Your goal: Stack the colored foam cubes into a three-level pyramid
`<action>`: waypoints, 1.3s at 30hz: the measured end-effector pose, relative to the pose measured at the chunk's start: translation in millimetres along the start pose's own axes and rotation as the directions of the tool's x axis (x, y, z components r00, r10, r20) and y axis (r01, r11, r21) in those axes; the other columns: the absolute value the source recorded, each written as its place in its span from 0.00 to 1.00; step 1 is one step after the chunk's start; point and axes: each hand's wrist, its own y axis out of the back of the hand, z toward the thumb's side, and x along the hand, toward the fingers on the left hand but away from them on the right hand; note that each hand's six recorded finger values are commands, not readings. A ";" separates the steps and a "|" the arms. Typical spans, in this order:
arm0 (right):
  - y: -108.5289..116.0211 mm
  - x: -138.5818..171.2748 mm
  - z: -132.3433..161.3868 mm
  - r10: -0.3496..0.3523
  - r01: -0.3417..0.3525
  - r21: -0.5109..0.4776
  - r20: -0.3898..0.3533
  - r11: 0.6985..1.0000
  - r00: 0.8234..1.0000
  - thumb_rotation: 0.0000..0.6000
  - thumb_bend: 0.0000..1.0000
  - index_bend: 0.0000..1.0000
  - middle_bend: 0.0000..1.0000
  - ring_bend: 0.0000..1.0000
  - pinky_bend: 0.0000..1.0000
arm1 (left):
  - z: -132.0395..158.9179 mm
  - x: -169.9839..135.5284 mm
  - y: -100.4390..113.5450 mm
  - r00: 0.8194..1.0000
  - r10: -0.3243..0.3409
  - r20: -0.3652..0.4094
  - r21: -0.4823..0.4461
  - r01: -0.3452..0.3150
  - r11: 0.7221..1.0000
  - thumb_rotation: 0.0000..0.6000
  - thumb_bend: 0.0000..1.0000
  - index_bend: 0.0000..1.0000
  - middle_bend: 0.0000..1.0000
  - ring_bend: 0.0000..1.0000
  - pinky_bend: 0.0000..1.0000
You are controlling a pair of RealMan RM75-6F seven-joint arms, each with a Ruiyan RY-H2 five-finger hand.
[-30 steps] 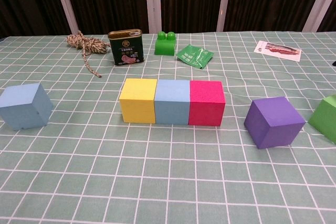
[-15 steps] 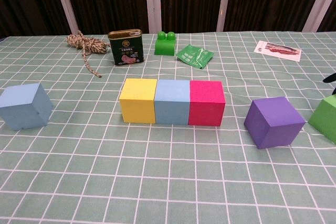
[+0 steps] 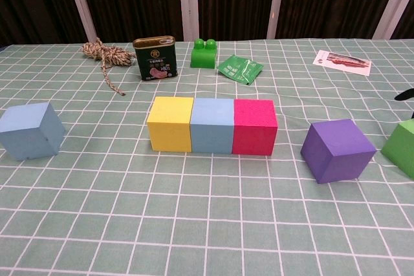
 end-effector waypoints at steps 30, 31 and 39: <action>37.3 -29.4 8.9 0.001 0.069 -0.287 0.238 0.955 0.971 1.00 0.25 0.01 0.40 0.28 0.00 | 0.3 1.9 -2.1 1.000 -0.020 0.003 -0.021 0.020 1.000 1.00 0.06 0.01 0.08 0.01 0.08; 38.1 -31.5 9.9 0.005 0.068 -0.289 0.246 0.955 0.969 1.00 0.25 0.01 0.40 0.28 0.00 | 0.0 1.9 -2.3 1.000 -0.021 0.002 -0.021 0.021 1.000 1.00 0.06 0.01 0.08 0.01 0.08; 41.6 -46.8 10.0 0.015 0.095 -0.305 0.340 0.947 0.940 1.00 0.25 0.01 0.40 0.28 0.00 | -1.7 2.2 -1.6 1.000 -0.018 -0.003 -0.020 0.018 1.000 1.00 0.06 0.02 0.08 0.01 0.08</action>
